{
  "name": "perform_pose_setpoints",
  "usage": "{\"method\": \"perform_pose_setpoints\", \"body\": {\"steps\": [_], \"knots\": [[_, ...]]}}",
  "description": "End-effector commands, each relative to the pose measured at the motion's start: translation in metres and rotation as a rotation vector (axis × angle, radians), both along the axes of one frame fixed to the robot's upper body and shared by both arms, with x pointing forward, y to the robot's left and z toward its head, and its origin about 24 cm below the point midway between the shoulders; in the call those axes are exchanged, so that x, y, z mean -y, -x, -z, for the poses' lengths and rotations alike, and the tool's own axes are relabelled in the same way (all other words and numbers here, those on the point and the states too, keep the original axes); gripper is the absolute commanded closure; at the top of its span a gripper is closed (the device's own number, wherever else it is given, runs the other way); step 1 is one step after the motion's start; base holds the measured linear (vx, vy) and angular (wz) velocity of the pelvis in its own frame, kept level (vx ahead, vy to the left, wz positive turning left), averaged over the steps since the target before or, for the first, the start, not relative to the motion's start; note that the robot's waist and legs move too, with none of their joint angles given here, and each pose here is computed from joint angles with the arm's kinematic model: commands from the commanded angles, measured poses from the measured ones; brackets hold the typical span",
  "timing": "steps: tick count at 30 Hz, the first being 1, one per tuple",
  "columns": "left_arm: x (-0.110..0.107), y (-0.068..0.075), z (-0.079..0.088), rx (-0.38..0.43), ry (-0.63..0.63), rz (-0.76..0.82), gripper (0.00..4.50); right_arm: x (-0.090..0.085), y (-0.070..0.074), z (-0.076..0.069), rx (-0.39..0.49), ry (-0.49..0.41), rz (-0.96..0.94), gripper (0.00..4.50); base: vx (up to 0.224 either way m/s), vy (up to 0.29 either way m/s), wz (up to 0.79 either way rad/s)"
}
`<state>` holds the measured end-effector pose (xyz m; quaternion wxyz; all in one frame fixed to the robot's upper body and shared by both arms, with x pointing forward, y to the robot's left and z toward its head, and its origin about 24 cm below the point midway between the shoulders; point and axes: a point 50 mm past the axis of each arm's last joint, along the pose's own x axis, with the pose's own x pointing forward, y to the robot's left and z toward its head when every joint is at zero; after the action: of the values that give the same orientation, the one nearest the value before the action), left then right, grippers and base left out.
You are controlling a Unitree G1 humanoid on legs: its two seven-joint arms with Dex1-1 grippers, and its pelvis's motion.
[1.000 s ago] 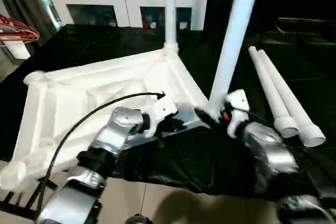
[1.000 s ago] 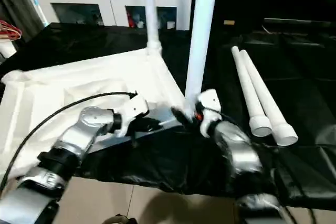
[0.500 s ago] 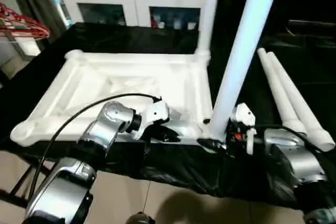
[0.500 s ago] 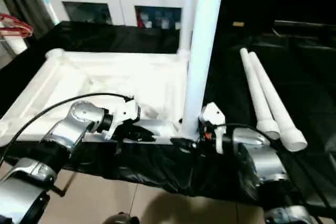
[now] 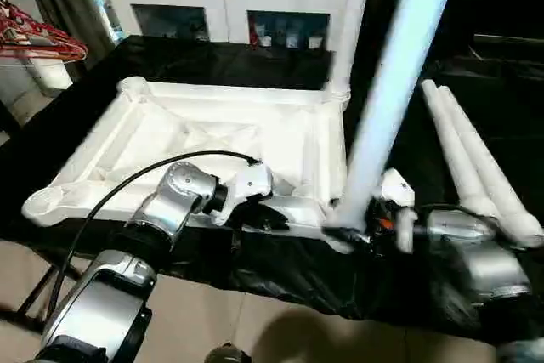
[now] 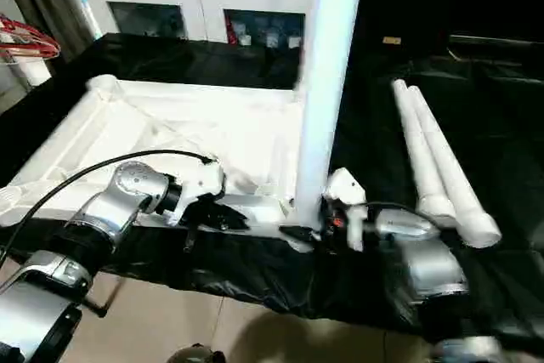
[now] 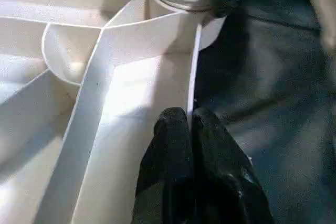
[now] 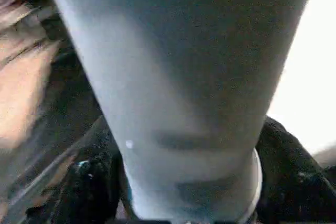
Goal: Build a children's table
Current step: Rotate leg to tighten
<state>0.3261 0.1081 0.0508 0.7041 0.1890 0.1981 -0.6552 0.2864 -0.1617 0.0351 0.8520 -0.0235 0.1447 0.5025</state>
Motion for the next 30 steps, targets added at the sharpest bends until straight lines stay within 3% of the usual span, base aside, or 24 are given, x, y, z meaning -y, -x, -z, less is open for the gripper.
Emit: {"method": "perform_pose_setpoints", "body": {"steps": [1, 6, 12, 14, 16, 21, 25, 30], "knots": [[0.022, -0.006, -0.009, 0.082, 0.081, -0.114, 4.5, -0.038, -0.005, 0.009, -0.032, -0.058, 0.018, 1.78, 0.0, 0.0, 0.0], [0.038, -0.003, -0.004, 0.104, 0.106, -0.208, 4.5, -0.046, -0.022, 0.014, -0.033, -0.109, 0.271, 1.78, 0.0, 0.0, 0.0], [0.055, 0.001, -0.003, 0.121, 0.12, -0.261, 4.5, -0.055, -0.033, 0.022, 0.025, 0.013, 0.443, 1.78, 0.0, 0.0, 0.0], [0.058, 0.002, -0.003, 0.13, 0.116, -0.257, 4.5, -0.057, -0.035, 0.022, 0.017, 0.001, 0.473, 1.22, 0.0, 0.0, 0.0], [0.058, 0.002, -0.004, 0.134, 0.112, -0.253, 4.5, -0.058, -0.037, 0.02, 0.002, -0.04, 0.488, 1.06, 0.0, 0.0, 0.0], [0.052, 0.003, -0.005, 0.135, 0.107, -0.223, 4.5, -0.058, -0.038, 0.015, 0.034, -0.04, 0.435, 0.56, 0.0, 0.0, 0.0], [0.043, 0.006, -0.008, 0.128, 0.107, -0.159, 4.5, -0.052, -0.034, 0.014, 0.05, -0.008, 0.335, 0.56, 0.0, 0.0, 0.0], [0.026, 0.009, -0.01, 0.096, 0.091, -0.041, 4.5, -0.041, -0.02, 0.004, 0.072, 0.016, 0.055, 0.56, 0.0, 0.0, 0.0]]}}
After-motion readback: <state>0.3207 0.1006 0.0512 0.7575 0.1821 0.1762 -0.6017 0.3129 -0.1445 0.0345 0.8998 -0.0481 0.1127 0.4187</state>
